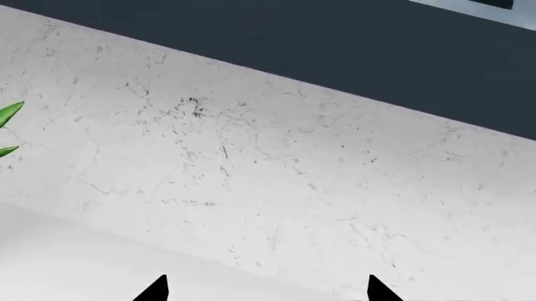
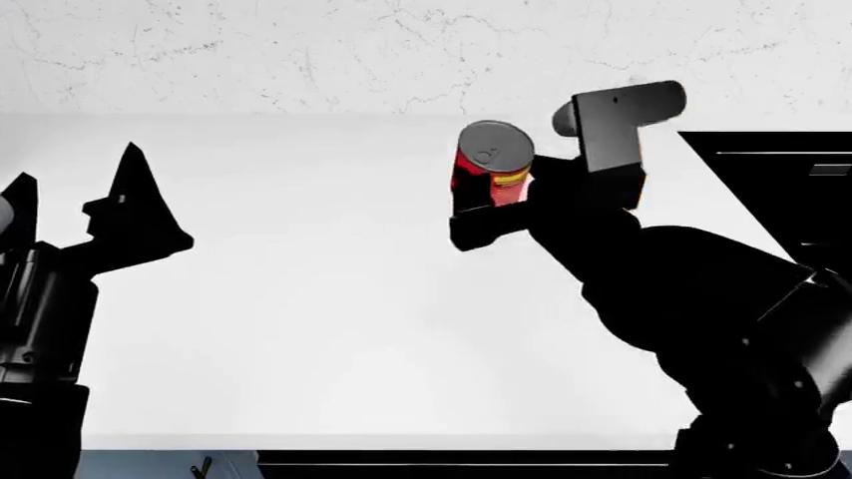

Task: Pick the cans from the counter and place them in their designated side in the cabinet.

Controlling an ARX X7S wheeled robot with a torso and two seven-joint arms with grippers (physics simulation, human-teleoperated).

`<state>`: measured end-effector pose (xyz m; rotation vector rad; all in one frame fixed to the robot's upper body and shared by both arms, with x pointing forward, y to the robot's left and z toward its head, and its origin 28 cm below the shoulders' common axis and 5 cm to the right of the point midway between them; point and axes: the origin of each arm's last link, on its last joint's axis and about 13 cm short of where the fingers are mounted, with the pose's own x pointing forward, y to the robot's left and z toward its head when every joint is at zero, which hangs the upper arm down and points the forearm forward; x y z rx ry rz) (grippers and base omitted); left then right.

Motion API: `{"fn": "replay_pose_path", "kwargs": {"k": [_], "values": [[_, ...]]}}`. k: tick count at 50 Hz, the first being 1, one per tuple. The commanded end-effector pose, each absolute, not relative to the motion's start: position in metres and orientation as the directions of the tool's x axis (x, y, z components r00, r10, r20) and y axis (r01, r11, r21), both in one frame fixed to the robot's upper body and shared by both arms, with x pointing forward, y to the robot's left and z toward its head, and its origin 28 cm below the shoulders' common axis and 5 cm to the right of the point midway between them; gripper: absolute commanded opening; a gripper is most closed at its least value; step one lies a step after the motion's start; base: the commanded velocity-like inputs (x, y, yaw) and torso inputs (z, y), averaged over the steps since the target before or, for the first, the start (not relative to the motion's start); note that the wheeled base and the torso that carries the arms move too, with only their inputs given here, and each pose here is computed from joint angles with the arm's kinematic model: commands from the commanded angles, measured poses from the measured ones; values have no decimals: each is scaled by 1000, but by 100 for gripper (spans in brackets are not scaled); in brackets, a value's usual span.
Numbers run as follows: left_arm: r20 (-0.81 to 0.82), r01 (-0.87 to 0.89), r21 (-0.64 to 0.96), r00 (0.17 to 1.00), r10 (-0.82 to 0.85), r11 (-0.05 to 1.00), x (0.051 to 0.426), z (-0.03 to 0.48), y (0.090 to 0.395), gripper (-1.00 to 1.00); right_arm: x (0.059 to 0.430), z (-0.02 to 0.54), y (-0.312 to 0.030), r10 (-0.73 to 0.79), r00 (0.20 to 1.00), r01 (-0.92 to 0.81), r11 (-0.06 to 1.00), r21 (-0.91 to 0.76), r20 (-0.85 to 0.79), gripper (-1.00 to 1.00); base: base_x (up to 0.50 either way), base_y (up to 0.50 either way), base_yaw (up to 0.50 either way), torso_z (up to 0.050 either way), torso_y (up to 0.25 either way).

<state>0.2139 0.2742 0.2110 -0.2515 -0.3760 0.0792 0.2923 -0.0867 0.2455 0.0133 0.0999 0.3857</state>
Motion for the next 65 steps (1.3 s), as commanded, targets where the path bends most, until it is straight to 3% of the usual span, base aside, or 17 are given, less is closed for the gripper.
{"fn": "replay_pose_path", "kwargs": {"k": [1, 65], "values": [[357, -6, -234, 930, 91, 972, 212, 216, 270, 100, 250, 269, -102, 290, 955, -291, 957, 7, 56, -100, 0, 0, 0, 0, 0], [353, -17, -229, 930, 100, 973, 216, 217, 275, 100, 265, 278, -95, 284, 955, -287, 958, 20, 84, -100, -21, -492, 0, 0, 0]]}}
